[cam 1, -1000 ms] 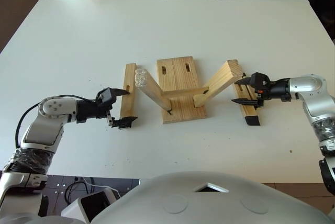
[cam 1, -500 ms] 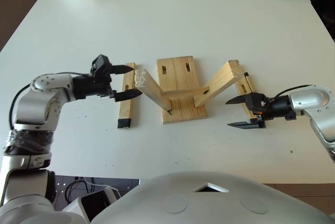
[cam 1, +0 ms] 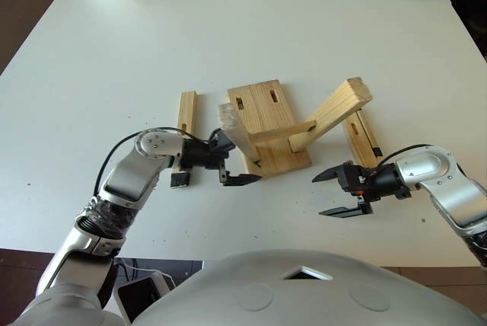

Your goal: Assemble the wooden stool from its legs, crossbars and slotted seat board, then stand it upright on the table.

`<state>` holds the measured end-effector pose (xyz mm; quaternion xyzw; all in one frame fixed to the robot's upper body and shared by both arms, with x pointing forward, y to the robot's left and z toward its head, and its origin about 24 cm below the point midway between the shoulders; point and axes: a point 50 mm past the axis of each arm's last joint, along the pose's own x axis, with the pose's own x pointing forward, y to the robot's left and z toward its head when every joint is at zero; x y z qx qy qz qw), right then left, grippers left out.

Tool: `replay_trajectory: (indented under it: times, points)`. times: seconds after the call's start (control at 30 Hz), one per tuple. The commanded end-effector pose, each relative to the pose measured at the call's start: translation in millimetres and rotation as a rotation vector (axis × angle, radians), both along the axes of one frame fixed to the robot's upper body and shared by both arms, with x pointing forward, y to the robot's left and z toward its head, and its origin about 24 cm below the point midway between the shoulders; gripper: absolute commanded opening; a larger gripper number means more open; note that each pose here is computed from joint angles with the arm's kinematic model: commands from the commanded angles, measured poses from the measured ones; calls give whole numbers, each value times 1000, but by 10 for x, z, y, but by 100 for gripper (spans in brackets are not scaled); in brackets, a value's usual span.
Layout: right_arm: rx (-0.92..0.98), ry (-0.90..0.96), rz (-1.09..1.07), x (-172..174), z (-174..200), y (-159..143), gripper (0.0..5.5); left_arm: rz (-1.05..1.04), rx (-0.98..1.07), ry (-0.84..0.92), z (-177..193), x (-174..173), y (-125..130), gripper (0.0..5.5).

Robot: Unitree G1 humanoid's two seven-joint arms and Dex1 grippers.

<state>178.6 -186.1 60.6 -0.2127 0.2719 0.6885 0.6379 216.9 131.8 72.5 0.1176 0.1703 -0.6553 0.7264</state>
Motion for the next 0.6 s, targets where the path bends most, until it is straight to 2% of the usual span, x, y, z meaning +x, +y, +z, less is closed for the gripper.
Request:
replay_trajectory:
  times: [0.03, 0.2, 0.33, 0.47, 0.6]
  points:
    - [-18, -32, -95, 184, -37, -36, 367, -93, -32, -35, 151, -104, -218, 540]
    - [-33, -80, -156, 402, -100, -31, 367, -103, -77, 11, 196, -144, -357, 540]
    - [-40, -86, -162, 498, -143, -14, 367, -103, -77, 57, 188, -188, -331, 540]
    - [-55, -113, -233, 599, -175, -80, 367, -54, -17, 24, 215, -37, -166, 540]
    - [-99, -98, -205, 499, -232, -156, 367, -37, 70, -43, 305, 127, 92, 540]
